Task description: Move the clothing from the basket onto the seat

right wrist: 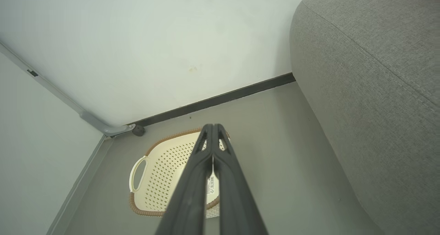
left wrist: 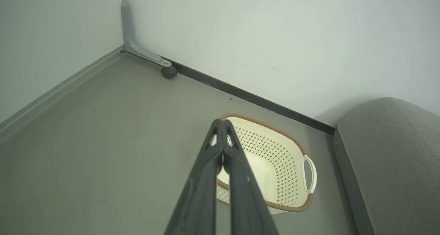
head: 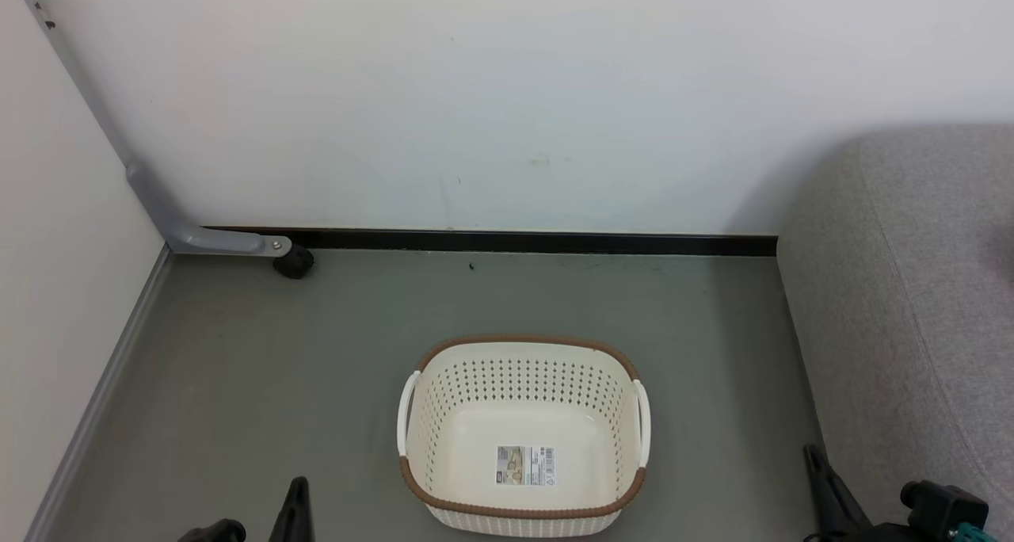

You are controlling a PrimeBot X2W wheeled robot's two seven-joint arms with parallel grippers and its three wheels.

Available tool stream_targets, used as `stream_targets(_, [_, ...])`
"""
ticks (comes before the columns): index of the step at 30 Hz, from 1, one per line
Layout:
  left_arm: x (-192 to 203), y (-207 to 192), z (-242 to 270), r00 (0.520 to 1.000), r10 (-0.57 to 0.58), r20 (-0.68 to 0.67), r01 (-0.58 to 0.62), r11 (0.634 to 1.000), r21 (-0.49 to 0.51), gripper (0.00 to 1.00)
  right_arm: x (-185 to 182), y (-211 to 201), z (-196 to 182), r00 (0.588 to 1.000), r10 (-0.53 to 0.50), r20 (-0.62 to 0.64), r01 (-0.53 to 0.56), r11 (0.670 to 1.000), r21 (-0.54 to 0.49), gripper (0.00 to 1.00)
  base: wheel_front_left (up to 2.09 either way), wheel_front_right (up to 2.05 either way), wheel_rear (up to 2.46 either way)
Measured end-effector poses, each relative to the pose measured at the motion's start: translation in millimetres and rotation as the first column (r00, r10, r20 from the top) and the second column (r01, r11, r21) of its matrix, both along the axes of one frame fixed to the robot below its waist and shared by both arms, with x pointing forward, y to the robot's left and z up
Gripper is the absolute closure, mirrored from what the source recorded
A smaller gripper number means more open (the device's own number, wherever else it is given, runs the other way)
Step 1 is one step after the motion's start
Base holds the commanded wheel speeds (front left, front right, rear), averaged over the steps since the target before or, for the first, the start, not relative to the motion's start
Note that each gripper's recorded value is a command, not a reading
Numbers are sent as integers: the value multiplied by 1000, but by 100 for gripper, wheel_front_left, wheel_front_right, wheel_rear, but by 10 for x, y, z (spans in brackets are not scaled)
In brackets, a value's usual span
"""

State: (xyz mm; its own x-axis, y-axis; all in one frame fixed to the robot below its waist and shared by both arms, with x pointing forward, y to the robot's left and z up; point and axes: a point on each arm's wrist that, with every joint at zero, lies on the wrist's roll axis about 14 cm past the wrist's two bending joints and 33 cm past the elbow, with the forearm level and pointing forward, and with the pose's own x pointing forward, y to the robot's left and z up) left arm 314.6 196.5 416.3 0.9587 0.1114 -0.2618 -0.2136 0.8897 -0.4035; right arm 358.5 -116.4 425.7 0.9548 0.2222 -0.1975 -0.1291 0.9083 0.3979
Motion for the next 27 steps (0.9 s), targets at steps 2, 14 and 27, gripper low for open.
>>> stream_targets(2, [6, -9, -8, 1000, 3, -3, -3, 999, -33, 100, 5, -35, -3, 1000, -17, -10, 17, 1000, 22, 100, 0, 0, 0])
stream_targets(14, [54, 2, -15, 999, 35, -16, -37, 983, -178, 100, 39, -183, 20, 993, -100, -57, 107, 982, 157, 100, 0, 0, 0])
stream_targets(27, [160, -5, 49, 998, 64, -9, -63, 942, -330, 100, 69, -319, 63, 979, -172, -106, 197, 930, 312, 100, 0, 0, 0])
